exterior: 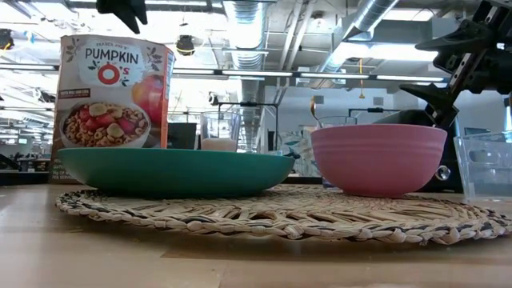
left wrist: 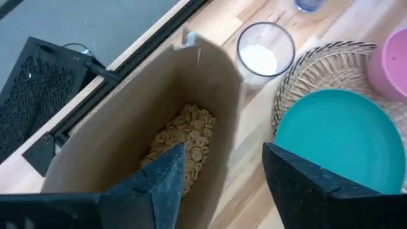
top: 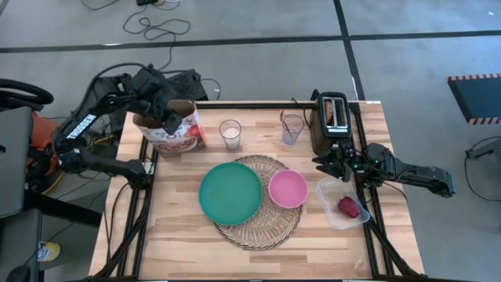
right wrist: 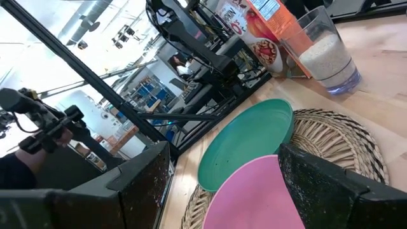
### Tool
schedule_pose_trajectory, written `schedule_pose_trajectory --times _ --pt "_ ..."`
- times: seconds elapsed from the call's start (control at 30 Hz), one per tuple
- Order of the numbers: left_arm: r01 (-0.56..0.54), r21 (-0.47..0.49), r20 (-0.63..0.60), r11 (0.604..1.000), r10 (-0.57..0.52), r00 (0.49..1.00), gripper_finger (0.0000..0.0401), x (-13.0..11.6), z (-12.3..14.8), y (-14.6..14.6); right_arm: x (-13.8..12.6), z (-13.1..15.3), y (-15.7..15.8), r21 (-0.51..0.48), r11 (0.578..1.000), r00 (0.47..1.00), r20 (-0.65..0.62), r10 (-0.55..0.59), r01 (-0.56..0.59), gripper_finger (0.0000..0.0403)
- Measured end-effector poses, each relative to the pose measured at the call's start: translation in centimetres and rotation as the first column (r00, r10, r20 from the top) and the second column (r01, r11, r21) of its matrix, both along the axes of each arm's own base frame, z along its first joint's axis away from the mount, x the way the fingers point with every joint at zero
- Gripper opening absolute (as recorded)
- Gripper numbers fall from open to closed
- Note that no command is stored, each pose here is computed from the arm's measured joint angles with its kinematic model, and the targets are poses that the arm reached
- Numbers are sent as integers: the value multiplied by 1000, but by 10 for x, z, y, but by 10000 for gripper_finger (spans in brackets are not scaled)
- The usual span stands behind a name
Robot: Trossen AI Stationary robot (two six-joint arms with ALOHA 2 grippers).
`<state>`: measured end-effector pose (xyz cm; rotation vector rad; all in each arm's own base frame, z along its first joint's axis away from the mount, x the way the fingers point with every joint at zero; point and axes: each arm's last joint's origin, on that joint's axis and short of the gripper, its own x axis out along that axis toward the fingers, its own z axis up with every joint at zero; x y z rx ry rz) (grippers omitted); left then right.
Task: Arrange a breakfast setting
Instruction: Pour the cereals from the box into the pink bowl
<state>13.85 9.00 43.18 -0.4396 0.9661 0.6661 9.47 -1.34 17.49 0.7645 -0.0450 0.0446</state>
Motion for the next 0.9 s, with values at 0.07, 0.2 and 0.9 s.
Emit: schedule_pose_trajectory --times 0.07,0.2,0.9 --pt "13 -5 15 1000 -13 1000 202 0 -10 -1 0 0 0 0 1000 1000 0 0 0 320" --pt "25 -14 23 1000 -25 999 204 0 -32 -1 0 0 0 0 1000 1000 0 0 0 320" --pt "33 23 -146 999 -29 989 41 19 -105 15 0 0 0 0 1000 1000 0 0 0 320"
